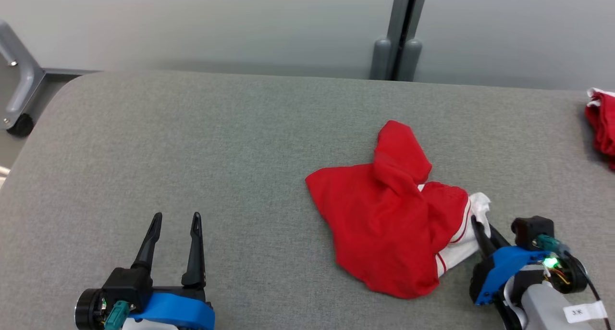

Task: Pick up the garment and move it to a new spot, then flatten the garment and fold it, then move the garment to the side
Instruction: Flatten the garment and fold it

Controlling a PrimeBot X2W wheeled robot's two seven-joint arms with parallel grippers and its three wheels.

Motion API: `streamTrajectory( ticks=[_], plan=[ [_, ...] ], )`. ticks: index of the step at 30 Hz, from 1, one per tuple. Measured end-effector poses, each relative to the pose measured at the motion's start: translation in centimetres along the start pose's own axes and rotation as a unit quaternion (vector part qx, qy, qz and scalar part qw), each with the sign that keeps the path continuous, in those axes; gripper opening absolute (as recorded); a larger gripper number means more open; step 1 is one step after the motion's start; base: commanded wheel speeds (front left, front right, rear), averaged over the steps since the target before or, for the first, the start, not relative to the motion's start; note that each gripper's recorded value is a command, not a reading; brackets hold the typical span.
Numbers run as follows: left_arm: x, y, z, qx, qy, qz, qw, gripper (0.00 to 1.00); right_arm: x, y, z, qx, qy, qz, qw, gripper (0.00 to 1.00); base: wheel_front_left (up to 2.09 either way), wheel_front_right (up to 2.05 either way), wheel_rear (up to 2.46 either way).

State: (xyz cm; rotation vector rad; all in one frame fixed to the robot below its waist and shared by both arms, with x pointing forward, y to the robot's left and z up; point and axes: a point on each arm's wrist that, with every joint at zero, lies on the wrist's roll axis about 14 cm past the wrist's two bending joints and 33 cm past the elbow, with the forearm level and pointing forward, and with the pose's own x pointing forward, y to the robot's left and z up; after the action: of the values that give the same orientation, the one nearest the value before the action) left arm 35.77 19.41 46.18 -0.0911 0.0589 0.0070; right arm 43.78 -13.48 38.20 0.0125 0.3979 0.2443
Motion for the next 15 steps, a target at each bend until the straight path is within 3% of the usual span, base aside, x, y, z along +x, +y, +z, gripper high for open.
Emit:
streamTrajectory(
  ticks=[5, 15],
  plan=[
    [0.2, -1.8, 0.4, -0.010, -0.007, -0.024, 1.000, 1.00, -4.1, -4.3, 1.1, 0.040, -0.057, -0.059, 0.996, 0.00, 0.00, 0.00, 0.00],
    [0.4, -4.2, 0.9, -0.014, -0.017, -0.060, 0.998, 1.00, -14.0, -8.6, -4.2, 0.111, -0.063, -0.167, 0.978, 0.00, 0.00, 0.00, 0.00]
  ],
)
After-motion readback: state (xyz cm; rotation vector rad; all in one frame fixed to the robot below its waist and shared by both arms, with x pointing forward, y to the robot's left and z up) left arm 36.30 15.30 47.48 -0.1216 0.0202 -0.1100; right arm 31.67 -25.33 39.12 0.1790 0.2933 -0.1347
